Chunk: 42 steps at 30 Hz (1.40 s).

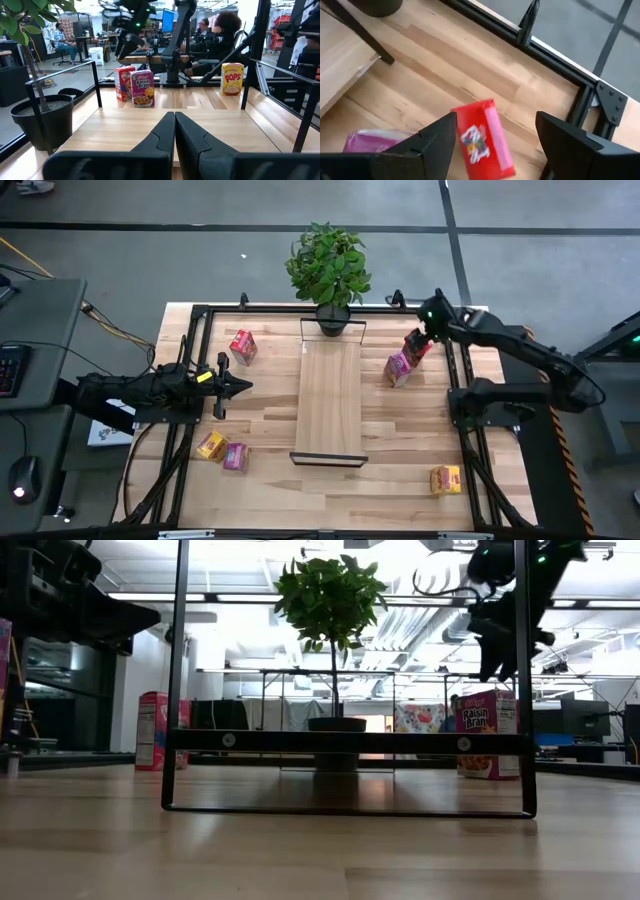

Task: Stack cereal on shelf
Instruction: Put the right red cereal box on the shelf

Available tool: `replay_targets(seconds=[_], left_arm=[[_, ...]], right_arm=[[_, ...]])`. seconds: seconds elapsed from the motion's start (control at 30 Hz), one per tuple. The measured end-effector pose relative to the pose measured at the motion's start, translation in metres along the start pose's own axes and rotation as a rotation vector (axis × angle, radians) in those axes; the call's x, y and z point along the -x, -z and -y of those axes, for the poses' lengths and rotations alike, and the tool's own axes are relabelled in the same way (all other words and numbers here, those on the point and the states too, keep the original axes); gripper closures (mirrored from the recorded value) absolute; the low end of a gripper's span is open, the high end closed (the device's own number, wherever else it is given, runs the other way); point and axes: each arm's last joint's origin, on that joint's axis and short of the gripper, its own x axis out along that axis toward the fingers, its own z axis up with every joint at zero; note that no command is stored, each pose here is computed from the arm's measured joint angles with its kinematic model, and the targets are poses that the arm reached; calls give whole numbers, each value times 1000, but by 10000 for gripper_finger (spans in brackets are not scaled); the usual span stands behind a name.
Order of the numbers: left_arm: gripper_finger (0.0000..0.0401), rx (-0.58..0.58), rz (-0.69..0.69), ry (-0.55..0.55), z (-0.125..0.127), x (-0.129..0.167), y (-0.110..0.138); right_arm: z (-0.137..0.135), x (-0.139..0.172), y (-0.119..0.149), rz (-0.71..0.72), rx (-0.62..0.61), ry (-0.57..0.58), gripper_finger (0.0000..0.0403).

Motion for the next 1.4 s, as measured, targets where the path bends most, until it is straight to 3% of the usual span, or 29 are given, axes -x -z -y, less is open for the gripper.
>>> replay_targets(seconds=[0.37, 0.87, 1.13, 1.4], left_arm=[[398, 0, 0, 0, 0, 0, 0], [398, 0, 0, 0, 0, 0, 0], [398, 0, 0, -1, 0, 0, 0], [398, 0, -1, 0, 0, 0, 0]], right_arm=[[7, -38, -2, -229, 54, -60, 139], [8, -32, -3, -170, 108, -69, 139], [7, -21, -1, -135, 94, -183, 139], [7, -28, -2, -162, 104, -124, 139]])
